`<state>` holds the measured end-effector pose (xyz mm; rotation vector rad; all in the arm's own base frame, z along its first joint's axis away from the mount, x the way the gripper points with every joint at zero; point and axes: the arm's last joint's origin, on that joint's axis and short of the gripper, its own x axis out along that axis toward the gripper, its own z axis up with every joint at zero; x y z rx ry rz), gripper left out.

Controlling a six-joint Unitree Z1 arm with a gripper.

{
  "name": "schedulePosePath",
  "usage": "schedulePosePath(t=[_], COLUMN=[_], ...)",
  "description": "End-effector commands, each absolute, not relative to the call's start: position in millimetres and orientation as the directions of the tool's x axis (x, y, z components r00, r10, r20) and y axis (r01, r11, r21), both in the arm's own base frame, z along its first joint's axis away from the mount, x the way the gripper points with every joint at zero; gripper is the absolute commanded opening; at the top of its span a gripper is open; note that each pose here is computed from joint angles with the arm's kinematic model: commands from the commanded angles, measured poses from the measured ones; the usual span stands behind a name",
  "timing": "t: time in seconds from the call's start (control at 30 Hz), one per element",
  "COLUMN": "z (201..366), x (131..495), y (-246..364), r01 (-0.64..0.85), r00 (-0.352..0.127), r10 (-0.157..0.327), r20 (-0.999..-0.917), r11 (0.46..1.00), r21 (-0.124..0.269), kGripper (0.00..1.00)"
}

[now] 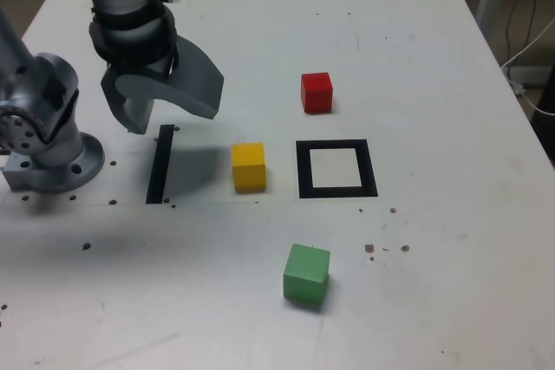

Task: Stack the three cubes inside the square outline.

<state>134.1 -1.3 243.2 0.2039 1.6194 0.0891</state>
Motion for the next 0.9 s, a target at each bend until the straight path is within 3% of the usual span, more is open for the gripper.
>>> schedulePosePath(t=[0.0, 0.2, 0.47, 0.87], z=[242.7, 242.6, 245.5, 250.1], x=[134, 135, 143, 150], y=[-1, -1, -1, 3], r01=[0.075, 0.074, 0.065, 0.07], r00=[-0.047, -0.041, 0.005, -0.065], r10=[0.188, 0.191, 0.197, 0.158], r20=[-0.981, -0.9807, -0.9804, -0.9852], r11=[0.98, 0.979, 0.978, 0.986], r21=[0.184, 0.188, 0.197, 0.154], kGripper=[1.0, 1.0, 1.0, 1.0])
